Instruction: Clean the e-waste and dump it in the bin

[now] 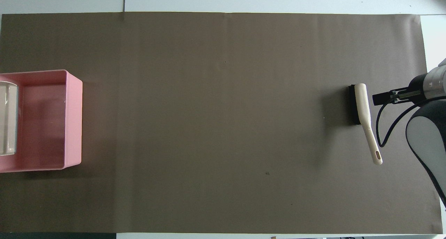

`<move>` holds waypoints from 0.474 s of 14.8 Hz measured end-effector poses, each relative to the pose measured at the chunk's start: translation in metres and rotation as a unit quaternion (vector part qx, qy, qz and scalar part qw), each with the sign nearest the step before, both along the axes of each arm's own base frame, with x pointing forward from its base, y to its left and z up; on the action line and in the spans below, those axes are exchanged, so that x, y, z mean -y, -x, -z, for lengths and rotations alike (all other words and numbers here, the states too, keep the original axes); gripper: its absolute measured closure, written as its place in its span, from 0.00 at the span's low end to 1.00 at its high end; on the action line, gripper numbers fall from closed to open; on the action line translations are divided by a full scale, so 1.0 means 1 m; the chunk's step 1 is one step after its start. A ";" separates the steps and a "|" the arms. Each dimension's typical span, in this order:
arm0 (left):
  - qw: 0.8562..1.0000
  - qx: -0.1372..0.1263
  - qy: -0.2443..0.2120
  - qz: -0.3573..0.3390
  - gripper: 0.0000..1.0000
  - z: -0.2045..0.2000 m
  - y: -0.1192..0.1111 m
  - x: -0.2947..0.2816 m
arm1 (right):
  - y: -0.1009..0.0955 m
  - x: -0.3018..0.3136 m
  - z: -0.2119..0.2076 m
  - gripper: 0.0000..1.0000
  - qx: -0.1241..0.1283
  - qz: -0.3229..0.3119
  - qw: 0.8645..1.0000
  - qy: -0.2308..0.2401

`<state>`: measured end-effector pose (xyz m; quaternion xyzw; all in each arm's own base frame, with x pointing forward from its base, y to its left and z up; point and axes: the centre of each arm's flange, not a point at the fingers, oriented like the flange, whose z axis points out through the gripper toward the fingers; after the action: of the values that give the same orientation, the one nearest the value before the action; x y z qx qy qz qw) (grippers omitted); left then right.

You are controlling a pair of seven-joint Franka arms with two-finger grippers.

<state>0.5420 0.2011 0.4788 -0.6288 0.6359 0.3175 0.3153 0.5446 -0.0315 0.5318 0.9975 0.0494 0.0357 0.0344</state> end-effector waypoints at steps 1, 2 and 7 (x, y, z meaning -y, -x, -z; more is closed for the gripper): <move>1.000 -0.005 -0.013 0.002 0.67 0.000 -0.001 0.007 | -0.005 -0.006 -0.017 0.00 0.003 0.023 1.000 -0.002; 1.000 -0.010 -0.025 0.004 0.67 0.000 -0.002 0.012 | -0.010 -0.014 -0.032 0.00 0.005 0.052 0.999 -0.005; 0.998 -0.026 -0.063 0.008 0.67 -0.012 -0.001 0.022 | -0.002 -0.009 -0.103 0.00 -0.019 0.158 0.987 -0.009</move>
<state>0.5432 0.1793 0.4907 -0.5945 0.6274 0.3705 0.3401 0.5462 -0.0221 0.6343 0.9935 -0.1089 0.0112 0.0300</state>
